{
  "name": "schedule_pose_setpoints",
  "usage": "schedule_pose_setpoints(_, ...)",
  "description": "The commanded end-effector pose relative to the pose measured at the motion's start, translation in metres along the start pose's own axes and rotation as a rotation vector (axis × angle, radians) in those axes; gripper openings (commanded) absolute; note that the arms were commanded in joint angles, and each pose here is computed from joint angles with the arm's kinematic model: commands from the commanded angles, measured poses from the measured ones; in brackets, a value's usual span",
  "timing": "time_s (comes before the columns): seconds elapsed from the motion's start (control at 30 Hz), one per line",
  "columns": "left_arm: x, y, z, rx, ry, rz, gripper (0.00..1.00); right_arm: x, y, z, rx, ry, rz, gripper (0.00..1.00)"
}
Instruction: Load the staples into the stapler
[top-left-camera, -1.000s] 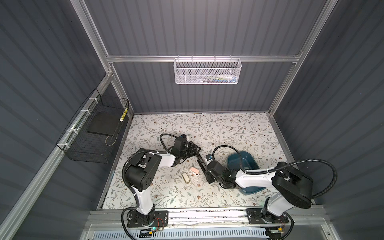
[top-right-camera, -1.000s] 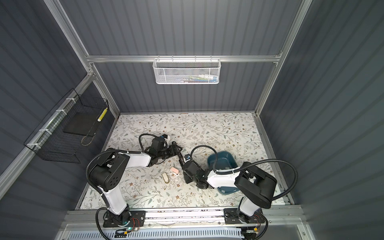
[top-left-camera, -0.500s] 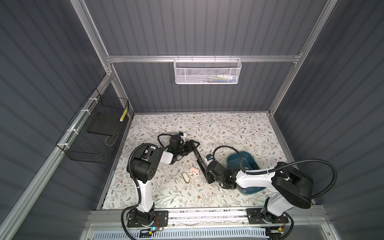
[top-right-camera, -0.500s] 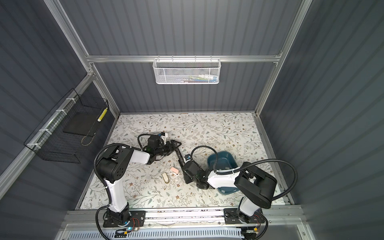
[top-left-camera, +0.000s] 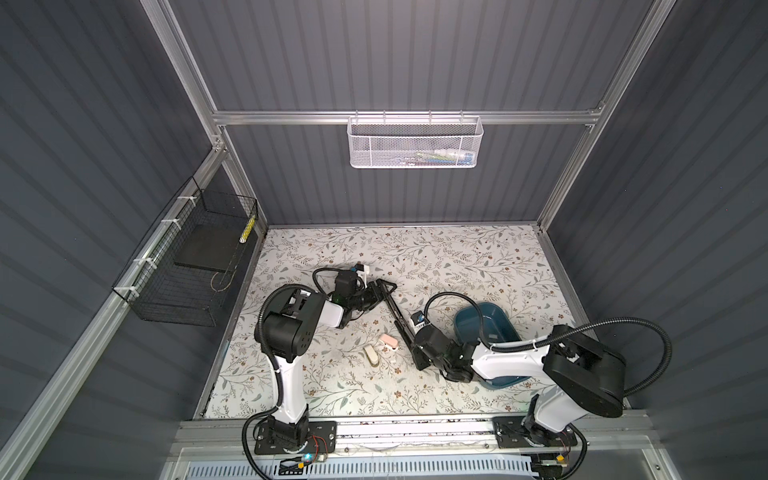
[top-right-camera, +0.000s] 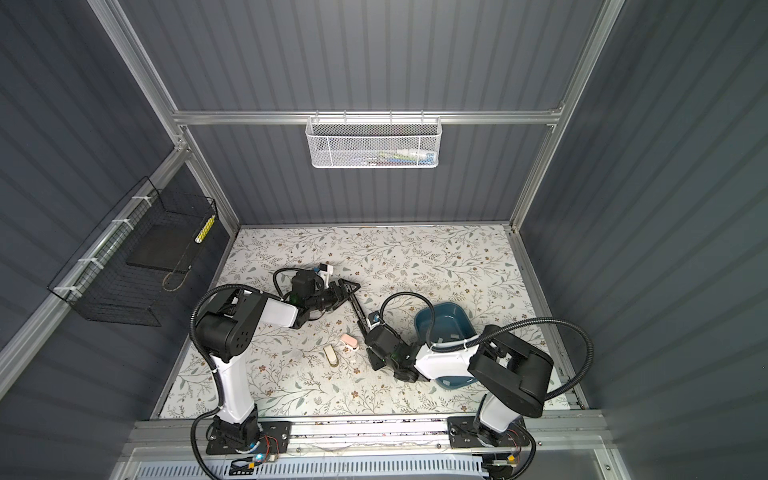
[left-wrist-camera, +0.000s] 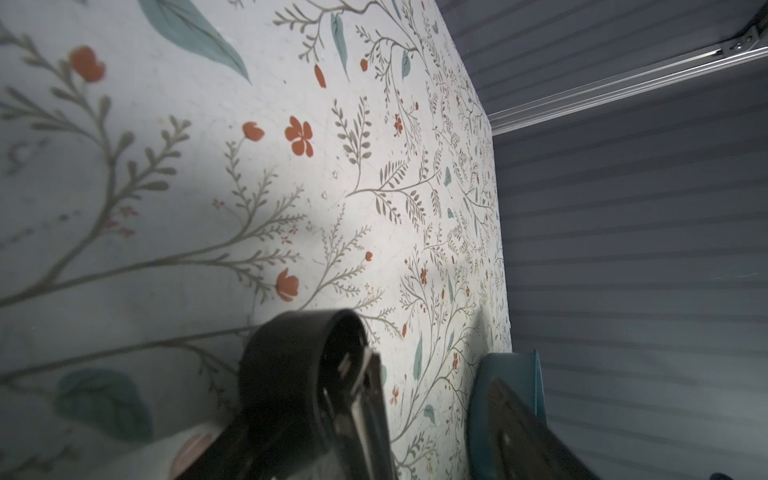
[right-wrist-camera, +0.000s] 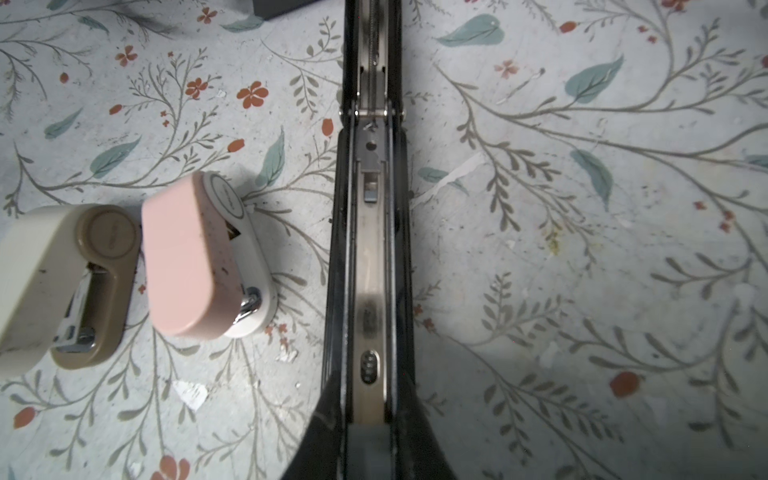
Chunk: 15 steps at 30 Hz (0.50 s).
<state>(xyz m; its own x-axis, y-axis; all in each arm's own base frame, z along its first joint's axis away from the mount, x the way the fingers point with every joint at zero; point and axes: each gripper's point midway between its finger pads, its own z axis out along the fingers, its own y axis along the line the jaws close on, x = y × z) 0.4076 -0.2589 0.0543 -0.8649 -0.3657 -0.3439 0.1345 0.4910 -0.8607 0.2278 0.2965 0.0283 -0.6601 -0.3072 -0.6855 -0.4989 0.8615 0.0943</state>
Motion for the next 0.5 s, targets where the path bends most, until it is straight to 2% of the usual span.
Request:
schedule_pose_setpoints(0.0,0.017,0.023,-0.001,-0.034,0.041,-0.047,0.76,0.004,-0.005,-0.002,0.039,-0.016,-0.058,0.01)
schedule_pose_setpoints(0.2,0.008,0.0,-0.013,-0.001,0.0,0.05,0.74,0.005,0.001,0.0,0.024,-0.024,-0.076,0.01)
schedule_pose_setpoints(0.37,0.005,-0.023,-0.021,0.055,-0.028,0.123,0.67,0.005,0.005,-0.001,0.007,-0.037,-0.086,0.01)
schedule_pose_setpoints(0.47,0.009,-0.04,-0.024,0.097,-0.032,0.172,0.66,0.004,0.006,-0.001,0.004,-0.039,-0.088,0.01)
